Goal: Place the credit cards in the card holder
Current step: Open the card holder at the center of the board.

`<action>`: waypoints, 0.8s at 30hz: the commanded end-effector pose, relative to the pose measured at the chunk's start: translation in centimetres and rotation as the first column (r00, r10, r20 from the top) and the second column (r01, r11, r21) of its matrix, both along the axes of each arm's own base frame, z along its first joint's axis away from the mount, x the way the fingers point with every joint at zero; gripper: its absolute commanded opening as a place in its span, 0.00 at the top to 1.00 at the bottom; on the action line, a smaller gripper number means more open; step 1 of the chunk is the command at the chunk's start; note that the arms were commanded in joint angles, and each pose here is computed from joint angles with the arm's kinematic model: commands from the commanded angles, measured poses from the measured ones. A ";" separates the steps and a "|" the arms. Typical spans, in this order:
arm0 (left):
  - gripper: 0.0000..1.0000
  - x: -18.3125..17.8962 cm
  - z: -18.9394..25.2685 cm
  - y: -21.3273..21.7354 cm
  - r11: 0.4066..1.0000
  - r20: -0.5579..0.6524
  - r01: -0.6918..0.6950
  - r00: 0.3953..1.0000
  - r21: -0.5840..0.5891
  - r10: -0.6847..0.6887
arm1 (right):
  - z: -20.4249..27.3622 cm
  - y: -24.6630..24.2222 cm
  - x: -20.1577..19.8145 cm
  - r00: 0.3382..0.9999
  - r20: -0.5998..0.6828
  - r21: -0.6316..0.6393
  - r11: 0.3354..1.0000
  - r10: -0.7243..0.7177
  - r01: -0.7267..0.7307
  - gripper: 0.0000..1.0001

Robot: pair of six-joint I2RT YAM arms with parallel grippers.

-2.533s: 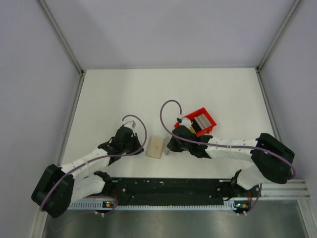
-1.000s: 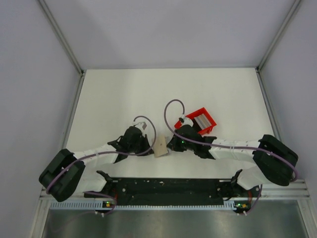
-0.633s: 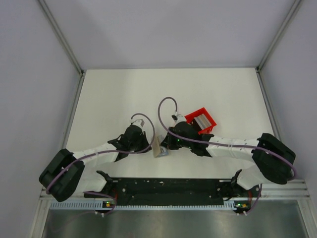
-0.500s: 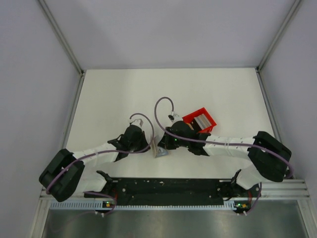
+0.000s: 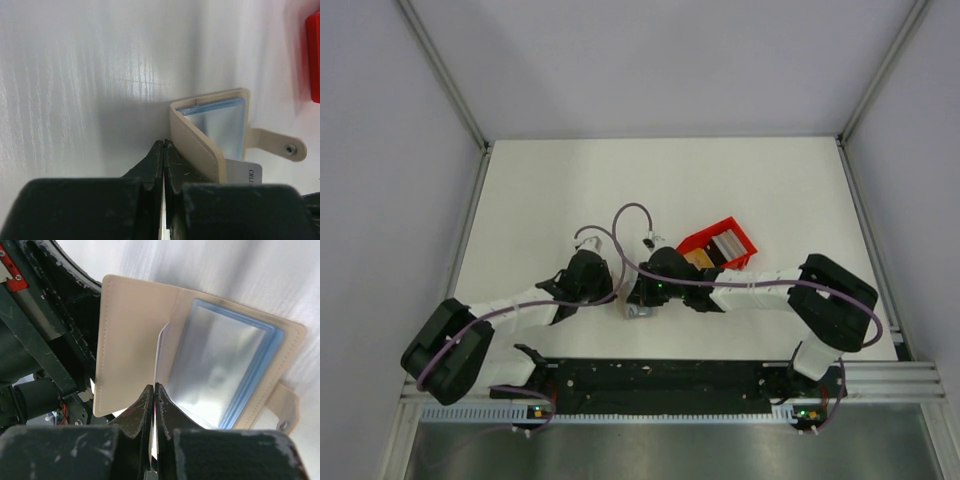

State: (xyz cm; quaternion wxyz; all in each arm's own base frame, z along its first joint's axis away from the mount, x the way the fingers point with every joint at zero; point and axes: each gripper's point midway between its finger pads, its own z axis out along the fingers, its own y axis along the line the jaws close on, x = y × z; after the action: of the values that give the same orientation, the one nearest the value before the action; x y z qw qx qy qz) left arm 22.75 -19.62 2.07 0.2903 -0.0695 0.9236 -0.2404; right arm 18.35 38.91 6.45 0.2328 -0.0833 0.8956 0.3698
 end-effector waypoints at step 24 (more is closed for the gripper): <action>0.85 -0.1 2.3 5.8 0.980 0.037 -0.190 0.981 0.057 0.188 | -3.6 -0.5 1.1 0.992 0.072 -0.278 0.953 -0.107 0.123 1.00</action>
State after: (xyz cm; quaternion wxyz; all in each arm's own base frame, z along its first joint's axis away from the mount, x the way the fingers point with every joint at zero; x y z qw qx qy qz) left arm 22.67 -15.50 3.22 0.3026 -0.1245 0.9225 -0.2047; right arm 19.18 39.27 4.06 0.2578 -0.0698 0.9272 0.2626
